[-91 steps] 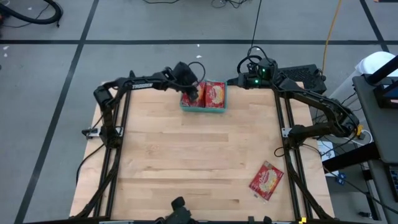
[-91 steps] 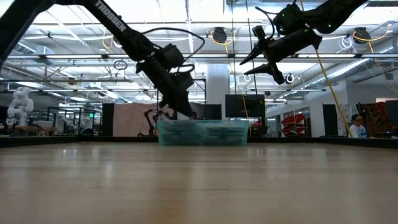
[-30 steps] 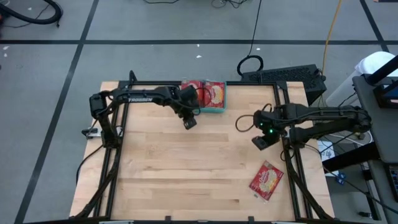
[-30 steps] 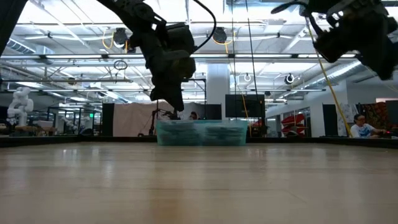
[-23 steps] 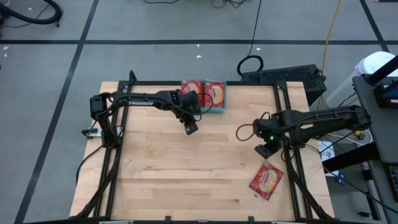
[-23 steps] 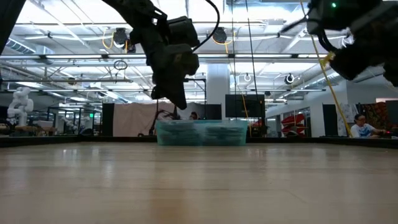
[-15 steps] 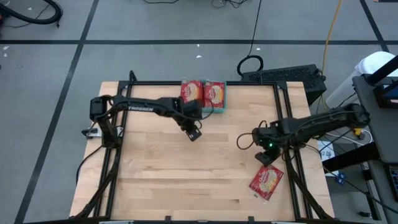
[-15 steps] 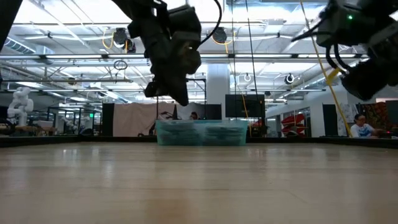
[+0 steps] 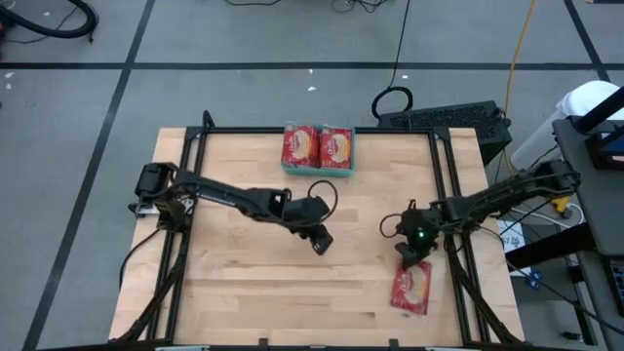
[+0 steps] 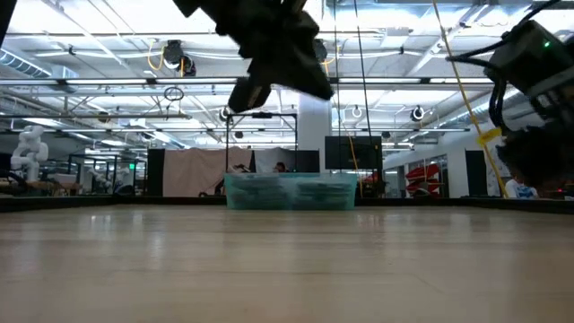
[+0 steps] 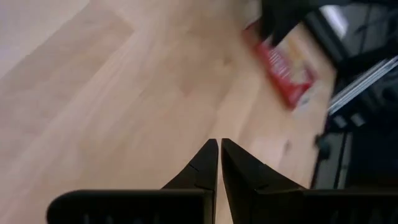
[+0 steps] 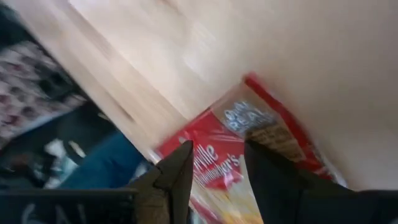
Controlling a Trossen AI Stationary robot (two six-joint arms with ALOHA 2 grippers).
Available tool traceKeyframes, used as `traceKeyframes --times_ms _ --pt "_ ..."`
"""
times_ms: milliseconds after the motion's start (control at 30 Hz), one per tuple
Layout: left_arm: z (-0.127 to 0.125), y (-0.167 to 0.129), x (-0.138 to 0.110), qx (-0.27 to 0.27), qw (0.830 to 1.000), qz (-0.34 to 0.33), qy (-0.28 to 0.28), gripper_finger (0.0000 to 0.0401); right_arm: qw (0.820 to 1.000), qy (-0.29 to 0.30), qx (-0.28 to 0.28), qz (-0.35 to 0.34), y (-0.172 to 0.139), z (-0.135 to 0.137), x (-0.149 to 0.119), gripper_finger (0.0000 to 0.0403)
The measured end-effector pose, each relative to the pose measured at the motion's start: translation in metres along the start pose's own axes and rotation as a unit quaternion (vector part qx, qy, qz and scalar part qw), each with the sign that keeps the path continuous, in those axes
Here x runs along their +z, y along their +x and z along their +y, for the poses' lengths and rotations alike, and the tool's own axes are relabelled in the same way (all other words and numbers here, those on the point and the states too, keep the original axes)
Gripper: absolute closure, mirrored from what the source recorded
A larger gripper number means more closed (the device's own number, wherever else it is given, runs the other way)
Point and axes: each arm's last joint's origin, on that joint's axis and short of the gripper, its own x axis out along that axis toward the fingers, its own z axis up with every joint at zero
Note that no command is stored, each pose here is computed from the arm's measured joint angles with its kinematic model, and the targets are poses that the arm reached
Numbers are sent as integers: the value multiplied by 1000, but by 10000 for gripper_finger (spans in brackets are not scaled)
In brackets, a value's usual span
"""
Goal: Sort popcorn bags into baskets
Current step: Put the red popcorn bag into the blue bin
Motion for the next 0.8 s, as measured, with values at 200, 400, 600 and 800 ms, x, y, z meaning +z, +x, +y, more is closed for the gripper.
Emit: traceKeyframes --times_ms 200,400,600,800 --pt "-23 0 -2 -30 995 -91 -27 377 993 0 60 -102 -1 -2 13 261" --pt "-33 -4 7 -60 983 -171 -25 377 984 -26 94 -146 -12 10 25 261" --pt "-35 -6 13 -76 978 -193 -16 377 983 -91 91 -129 -28 46 23 261" --pt "-34 -5 12 -74 980 -183 0 377 988 -127 -68 -64 -41 47 6 261"
